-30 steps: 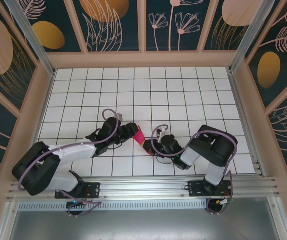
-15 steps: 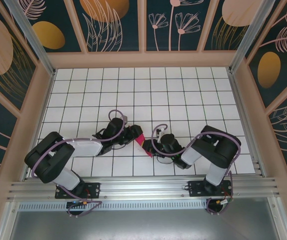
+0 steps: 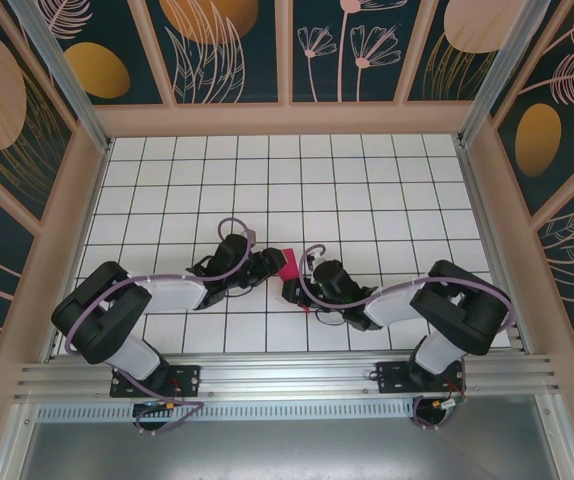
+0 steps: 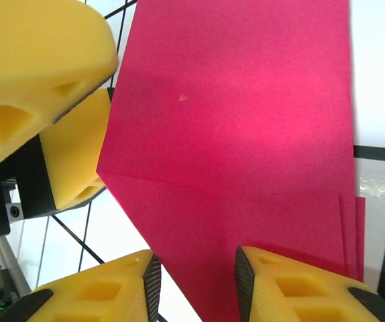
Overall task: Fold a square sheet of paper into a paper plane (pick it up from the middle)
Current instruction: Fold the wing for the fifth time at the center of the table.
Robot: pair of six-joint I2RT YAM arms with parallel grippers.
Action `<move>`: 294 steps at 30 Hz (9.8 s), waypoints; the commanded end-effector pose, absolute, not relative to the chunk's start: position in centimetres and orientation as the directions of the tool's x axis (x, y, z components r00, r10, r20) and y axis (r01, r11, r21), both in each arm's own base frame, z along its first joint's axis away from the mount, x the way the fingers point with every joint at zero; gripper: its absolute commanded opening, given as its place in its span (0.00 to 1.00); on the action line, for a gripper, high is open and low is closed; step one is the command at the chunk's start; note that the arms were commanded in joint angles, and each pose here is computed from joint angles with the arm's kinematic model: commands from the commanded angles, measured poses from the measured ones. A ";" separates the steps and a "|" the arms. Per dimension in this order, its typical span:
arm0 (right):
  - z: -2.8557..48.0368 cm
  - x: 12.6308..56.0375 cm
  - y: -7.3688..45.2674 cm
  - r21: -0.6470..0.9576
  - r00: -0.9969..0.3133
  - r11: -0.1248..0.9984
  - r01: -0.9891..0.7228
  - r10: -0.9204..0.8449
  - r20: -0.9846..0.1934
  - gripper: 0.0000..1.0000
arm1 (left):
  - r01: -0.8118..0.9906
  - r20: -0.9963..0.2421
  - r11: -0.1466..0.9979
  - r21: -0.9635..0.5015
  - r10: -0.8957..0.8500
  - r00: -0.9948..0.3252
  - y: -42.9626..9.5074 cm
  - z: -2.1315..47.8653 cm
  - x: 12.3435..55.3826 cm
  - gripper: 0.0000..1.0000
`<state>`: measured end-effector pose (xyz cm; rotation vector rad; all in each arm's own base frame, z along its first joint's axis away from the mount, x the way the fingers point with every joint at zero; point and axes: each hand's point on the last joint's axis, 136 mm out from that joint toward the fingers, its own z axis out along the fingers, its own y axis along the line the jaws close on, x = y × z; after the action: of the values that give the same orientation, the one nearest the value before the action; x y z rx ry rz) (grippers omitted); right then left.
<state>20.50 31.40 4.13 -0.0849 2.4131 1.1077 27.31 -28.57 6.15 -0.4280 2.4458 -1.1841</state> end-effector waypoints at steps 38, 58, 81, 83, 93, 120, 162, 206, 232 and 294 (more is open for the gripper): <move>4.2 19.7 29.4 -0.322 -0.320 0.766 -0.556 -0.555 -0.768 0.32 | -0.134 -0.184 0.646 -0.752 -0.401 -0.898 -29.9 6.7 28.3 0.25; 4.0 19.7 30.4 -0.251 -0.352 0.793 -0.555 -0.497 -0.793 0.00 | -0.147 -0.200 0.663 -0.734 -0.417 -0.887 -29.2 6.8 28.4 0.28; 3.3 18.1 34.2 0.413 -0.697 0.692 -0.592 -0.182 -0.694 0.00 | -0.197 -0.373 0.678 -0.709 -0.597 -0.710 -21.3 11.1 27.4 0.59; 3.5 18.1 34.4 0.457 -0.719 0.679 -0.574 -0.151 -0.679 0.00 | -0.192 -0.367 0.666 -0.721 -0.601 -0.710 -21.3 11.1 27.1 0.59; 2.2 17.3 34.8 0.650 -0.857 0.630 -0.425 -0.051 -0.512 0.00 | -0.150 -0.320 0.613 -0.776 -0.587 -0.744 -22.3 10.7 26.2 0.54; -0.8 16.5 33.4 0.708 -0.939 0.661 -0.249 0.012 -0.342 0.00 | -0.109 -0.273 0.568 -0.816 -0.544 -0.793 -24.2 10.6 25.7 0.52; -2.2 16.3 33.2 0.588 -0.938 0.765 -0.263 -0.059 -0.342 0.00 | 0.037 -0.365 0.563 -0.826 -0.485 -0.795 -25.9 11.2 26.7 0.58; 1.8 17.3 34.2 0.617 -0.934 0.746 -0.251 -0.018 -0.358 0.26 | -0.094 -0.325 0.709 -0.699 -0.432 -0.841 -25.2 2.4 26.9 0.54; 1.5 16.3 34.4 0.701 -0.964 0.687 -0.190 0.003 -0.264 0.03 | -0.067 -0.321 0.699 -0.712 -0.408 -0.855 -26.0 2.8 26.9 0.54; 0.4 16.0 32.4 0.643 -0.979 0.759 -0.103 0.038 -0.201 0.21 | -0.067 -0.309 0.709 -0.702 -0.388 -0.868 -26.5 3.0 27.1 0.53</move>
<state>16.82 34.81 2.17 -0.0773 2.6707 1.1622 27.23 -26.29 3.40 -0.3786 2.4458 -1.0113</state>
